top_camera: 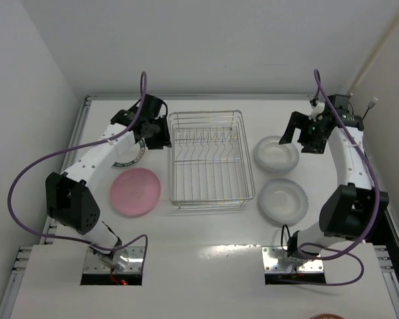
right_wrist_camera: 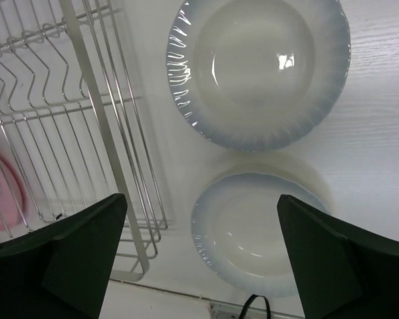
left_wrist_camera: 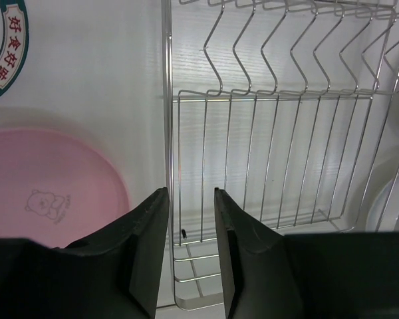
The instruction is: Load the plates into the dish rack
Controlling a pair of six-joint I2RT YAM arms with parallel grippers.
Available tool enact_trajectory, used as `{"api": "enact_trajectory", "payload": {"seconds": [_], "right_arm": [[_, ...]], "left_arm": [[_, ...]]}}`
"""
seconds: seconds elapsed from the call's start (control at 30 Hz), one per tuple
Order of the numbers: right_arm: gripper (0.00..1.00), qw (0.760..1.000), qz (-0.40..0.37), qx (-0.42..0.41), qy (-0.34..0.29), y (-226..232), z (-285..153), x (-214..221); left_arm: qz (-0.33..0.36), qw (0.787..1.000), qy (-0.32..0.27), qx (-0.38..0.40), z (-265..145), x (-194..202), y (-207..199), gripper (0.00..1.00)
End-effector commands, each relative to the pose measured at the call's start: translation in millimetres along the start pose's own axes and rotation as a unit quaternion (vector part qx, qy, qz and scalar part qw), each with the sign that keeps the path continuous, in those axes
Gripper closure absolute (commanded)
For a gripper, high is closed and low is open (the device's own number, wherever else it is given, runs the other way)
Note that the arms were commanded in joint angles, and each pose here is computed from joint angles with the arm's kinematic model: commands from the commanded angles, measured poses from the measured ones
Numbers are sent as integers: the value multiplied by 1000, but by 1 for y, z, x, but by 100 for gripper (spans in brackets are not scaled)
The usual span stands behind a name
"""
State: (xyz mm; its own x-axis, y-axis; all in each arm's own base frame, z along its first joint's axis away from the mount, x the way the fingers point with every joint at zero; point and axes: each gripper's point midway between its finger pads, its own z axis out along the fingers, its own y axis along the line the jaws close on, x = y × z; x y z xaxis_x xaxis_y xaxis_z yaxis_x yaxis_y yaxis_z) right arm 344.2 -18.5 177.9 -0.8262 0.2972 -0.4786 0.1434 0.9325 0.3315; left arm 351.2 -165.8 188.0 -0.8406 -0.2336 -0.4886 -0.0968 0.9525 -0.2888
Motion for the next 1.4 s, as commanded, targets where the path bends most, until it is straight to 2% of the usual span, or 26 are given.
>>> {"api": "enact_trajectory", "payload": {"seconds": [0.0,0.03,0.13,0.3,0.37,0.43,0.53,0.7,0.87,1.1,1.2,1.33,1.37], "right_arm": [[4,999,10,-35,19,8,14,-1],[0,998,9,-53,18,12,21,-5],[0,990,58,-131,5,20,35,-11],[0,990,81,-116,0,8,54,-31],[0,987,105,-117,39,-4,82,-20],[0,985,118,-113,52,-16,100,-17],[0,986,133,-88,47,-35,108,-25],[3,987,146,-60,24,-62,98,-42],[3,986,162,-32,-4,-92,74,-53],[4,970,224,-74,50,-116,101,-7],[4,968,224,-97,54,-114,112,-6],[11,968,212,-111,71,-114,127,-3],[12,967,212,-107,92,-118,133,7]], "left_arm": [[10,999,-21,40,-13,-12,-19,69],[10,999,-14,36,-11,-6,-15,68],[5,999,-1,33,-8,4,-11,68],[5,999,2,39,-7,3,-15,68],[10,999,1,40,-8,0,-16,68],[14,999,1,40,-8,0,-16,68],[23,999,-19,32,-17,-5,-11,68],[26,999,-38,-6,-22,-5,8,63],[26,999,-41,-11,-20,-7,8,61],[26,999,-37,-9,-14,-9,5,61],[26,999,-39,-13,-14,-9,7,59],[26,998,-44,-22,-14,-12,10,57],[26,998,-44,-22,-14,-12,10,57]]}}
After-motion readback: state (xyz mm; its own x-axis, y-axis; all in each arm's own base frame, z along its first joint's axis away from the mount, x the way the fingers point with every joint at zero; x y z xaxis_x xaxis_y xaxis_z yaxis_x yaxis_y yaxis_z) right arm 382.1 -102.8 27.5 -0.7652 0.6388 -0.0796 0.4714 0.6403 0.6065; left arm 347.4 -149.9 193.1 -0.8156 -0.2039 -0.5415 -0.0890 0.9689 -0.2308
